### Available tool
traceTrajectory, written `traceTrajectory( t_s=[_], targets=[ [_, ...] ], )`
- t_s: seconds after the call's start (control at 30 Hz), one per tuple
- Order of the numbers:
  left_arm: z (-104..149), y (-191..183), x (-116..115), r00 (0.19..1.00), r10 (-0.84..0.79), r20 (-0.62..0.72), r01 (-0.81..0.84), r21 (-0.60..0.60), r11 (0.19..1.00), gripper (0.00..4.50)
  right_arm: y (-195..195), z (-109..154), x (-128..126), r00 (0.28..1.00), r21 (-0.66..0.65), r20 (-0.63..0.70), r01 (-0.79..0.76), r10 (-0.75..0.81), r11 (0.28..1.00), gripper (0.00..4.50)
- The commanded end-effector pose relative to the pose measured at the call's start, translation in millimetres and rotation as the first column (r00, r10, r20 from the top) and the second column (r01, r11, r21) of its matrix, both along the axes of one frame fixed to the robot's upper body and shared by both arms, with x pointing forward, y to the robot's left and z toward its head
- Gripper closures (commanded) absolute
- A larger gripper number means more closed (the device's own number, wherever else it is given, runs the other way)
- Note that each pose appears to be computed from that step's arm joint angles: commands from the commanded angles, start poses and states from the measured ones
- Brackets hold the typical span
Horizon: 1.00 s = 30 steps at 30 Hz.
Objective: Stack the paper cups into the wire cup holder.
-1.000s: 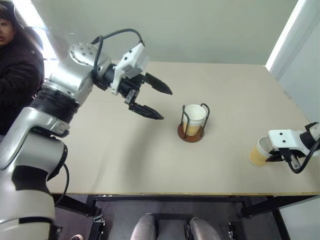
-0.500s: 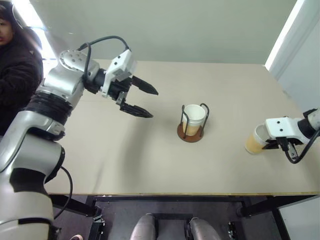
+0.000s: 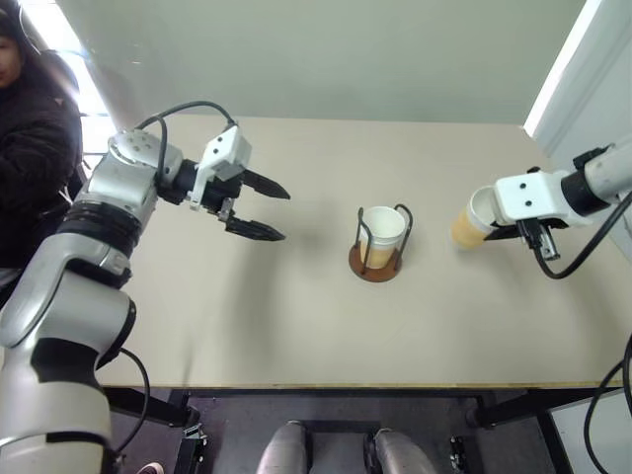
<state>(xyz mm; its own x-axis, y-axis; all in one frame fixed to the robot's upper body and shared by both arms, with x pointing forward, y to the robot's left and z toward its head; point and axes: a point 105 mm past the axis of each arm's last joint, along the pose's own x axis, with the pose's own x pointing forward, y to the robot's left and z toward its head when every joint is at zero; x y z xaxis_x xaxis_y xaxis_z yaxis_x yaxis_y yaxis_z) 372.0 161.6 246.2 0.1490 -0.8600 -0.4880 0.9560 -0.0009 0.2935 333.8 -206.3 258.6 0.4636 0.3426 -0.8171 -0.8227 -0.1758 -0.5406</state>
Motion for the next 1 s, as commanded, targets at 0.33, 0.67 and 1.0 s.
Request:
traceTrajectory(
  t_s=[0.33,0.67,1.0],
  targets=[
    [1.8,-4.2,-0.3,0.999,-0.039,0.02,0.039,-0.001,0.999,0.0,41.6,42.7,6.9,0.984,0.008,0.137,-0.114,0.111,0.993,4.46],
    [4.2,-17.2,-3.5,0.996,-0.084,0.013,0.084,-0.001,0.996,0.0,92.8,55.8,1.3,0.955,0.036,0.163,-0.258,0.249,0.966,4.46],
    [10.7,-19.8,-7.7,0.995,-0.098,0.012,0.098,-0.008,0.995,0.0,104.6,25.8,-10.2,0.951,0.042,0.073,-0.305,0.301,0.951,4.46]
  ],
)
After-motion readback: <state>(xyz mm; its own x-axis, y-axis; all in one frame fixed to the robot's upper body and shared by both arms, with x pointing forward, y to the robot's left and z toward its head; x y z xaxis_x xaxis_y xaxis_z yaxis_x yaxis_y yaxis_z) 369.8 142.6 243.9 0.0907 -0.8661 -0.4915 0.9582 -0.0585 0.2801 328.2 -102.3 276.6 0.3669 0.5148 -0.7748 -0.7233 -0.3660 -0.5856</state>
